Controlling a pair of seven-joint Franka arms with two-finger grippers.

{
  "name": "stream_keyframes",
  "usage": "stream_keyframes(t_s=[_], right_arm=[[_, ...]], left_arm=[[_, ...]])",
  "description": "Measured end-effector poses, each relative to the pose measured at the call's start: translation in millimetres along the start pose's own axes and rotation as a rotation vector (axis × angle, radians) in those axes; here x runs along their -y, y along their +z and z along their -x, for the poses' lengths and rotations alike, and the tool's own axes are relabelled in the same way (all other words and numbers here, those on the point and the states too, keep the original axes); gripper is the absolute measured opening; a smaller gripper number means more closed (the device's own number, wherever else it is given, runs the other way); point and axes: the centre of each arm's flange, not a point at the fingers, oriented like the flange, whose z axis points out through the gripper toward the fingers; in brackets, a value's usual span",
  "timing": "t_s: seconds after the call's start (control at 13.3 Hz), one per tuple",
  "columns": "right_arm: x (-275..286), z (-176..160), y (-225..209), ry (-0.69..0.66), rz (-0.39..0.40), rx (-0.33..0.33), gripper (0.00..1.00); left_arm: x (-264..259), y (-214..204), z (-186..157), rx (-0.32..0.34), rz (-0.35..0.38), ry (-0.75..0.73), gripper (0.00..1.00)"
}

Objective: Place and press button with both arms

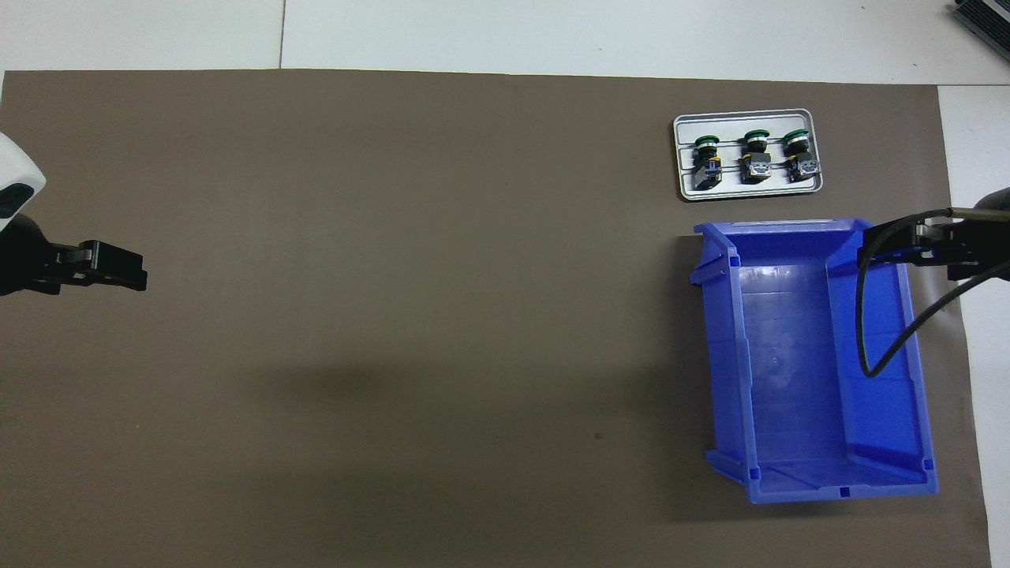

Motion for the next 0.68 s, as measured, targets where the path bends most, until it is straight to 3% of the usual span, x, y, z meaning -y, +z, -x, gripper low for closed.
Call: stream_keyframes(t_s=[0.68], right_arm=[[3.0, 0.5, 0.2, -0.005, 0.000, 0.000, 1.00]], left_arm=[[0.0, 0.0, 0.0, 0.000, 0.000, 0.000, 1.00]])
